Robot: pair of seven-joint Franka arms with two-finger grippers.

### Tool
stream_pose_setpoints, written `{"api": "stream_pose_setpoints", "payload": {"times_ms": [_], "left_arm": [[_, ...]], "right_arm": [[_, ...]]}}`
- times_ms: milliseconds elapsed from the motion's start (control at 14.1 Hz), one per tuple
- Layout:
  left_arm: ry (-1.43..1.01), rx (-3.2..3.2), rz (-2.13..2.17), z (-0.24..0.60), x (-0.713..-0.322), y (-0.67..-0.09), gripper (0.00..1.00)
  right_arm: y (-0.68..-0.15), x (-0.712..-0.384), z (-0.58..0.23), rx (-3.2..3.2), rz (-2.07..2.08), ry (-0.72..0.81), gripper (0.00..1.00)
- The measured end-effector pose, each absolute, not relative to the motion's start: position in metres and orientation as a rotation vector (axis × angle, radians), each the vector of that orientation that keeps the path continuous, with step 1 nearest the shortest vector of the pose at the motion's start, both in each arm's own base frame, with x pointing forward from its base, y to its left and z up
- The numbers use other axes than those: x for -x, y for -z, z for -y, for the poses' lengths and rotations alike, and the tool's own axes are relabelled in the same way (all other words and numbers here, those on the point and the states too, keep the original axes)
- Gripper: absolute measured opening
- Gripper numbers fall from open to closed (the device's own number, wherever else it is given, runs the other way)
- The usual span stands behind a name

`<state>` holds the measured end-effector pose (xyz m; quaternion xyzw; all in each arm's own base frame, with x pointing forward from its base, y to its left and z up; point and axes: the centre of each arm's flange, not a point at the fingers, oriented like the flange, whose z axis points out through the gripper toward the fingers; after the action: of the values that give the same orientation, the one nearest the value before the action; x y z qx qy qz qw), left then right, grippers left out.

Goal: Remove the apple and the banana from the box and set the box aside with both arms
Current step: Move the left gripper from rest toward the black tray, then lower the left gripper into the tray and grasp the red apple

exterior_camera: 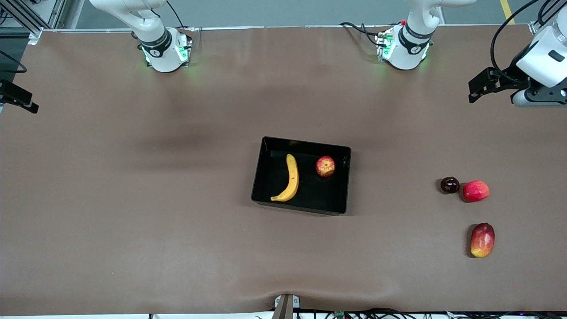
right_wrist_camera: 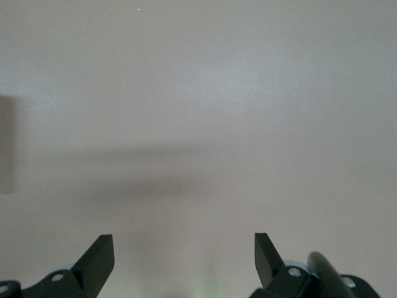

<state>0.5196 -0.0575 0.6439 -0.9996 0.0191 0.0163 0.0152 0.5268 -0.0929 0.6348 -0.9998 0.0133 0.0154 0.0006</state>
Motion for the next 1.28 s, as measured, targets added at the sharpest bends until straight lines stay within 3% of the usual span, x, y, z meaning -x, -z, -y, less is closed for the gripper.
{"api": "stream_pose_setpoints", "payload": {"times_ms": [709, 1276], "left_arm": [[-0.129, 3.103, -0.081, 0.070, -0.544, -0.610, 1.00], [-0.049, 3.149, 0.147, 0.271, -0.589, -0.462, 1.00]], "right_arm": [[-0.635, -0.527, 0.093, 3.140, -0.042, -0.048, 1.00], [-0.635, -0.527, 0.094, 3.140, -0.046, -0.048, 1.00]]}}
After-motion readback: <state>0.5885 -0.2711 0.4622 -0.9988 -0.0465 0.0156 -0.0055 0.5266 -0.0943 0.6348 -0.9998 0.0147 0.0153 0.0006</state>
